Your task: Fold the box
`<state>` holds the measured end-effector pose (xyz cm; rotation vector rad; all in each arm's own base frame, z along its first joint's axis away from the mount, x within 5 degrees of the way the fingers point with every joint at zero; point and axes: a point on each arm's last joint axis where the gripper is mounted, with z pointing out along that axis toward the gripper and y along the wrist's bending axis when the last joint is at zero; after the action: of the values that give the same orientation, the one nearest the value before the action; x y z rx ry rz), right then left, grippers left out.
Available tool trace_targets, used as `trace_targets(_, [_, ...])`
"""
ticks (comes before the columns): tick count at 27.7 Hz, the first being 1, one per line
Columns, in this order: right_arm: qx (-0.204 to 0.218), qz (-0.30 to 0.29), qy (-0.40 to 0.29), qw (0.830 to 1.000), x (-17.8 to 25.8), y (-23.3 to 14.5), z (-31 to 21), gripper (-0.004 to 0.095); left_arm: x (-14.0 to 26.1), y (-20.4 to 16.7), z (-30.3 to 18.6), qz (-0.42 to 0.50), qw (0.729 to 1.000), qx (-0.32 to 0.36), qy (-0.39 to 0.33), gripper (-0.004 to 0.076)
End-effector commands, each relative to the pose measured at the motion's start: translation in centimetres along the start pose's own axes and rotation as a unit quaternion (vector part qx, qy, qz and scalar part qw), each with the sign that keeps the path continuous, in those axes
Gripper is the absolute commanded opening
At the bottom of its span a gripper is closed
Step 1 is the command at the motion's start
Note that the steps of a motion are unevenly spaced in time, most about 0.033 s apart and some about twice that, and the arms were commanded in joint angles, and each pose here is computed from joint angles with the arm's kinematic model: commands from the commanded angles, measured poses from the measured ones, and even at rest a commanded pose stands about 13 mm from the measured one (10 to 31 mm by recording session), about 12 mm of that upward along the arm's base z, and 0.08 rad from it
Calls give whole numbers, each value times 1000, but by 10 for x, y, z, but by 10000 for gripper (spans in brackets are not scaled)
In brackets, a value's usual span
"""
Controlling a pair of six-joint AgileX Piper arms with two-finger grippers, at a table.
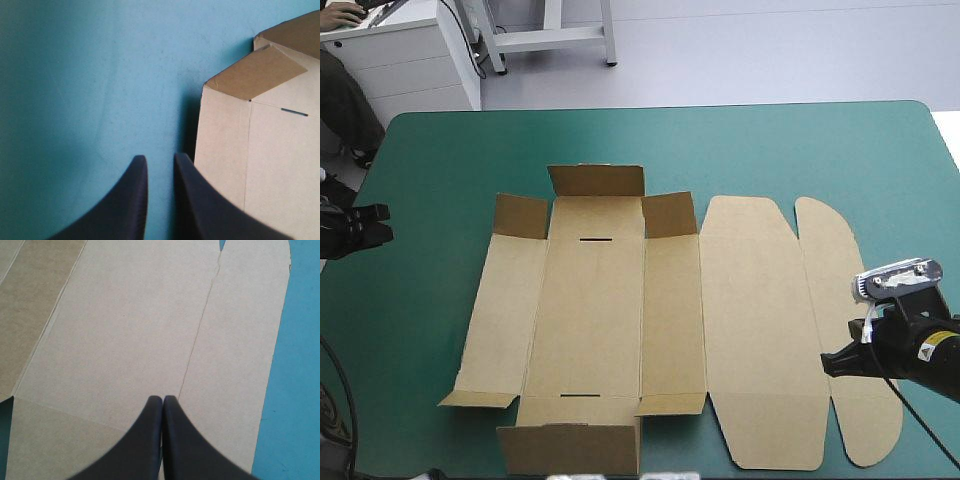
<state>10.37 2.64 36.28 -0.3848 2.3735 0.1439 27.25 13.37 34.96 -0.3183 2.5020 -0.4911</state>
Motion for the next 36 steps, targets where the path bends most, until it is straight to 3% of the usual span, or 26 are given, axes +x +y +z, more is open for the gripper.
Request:
trace_targets(1, [7,-5,-36,999,-9,-1,-6,-19,-1,-11,-9,17,999,31,1,286])
trace_targets(4, [8,-5,-39,999,-9,-1,-6,-19,-1,-2,4,2,999,35,20,538])
trace_targets(5, [8,-6,-39,999,-9,-1,-6,-19,2,2,11,-5,999,39,31,567])
trace_targets(21, [7,-22,-51,998,-11,-1,-6,-20,74,18,73,-57,980,121,146,568])
trace_targets(36, [2,-22,-51,998,-11,0,-6,-20,125,-31,117,18,946,170,275,568])
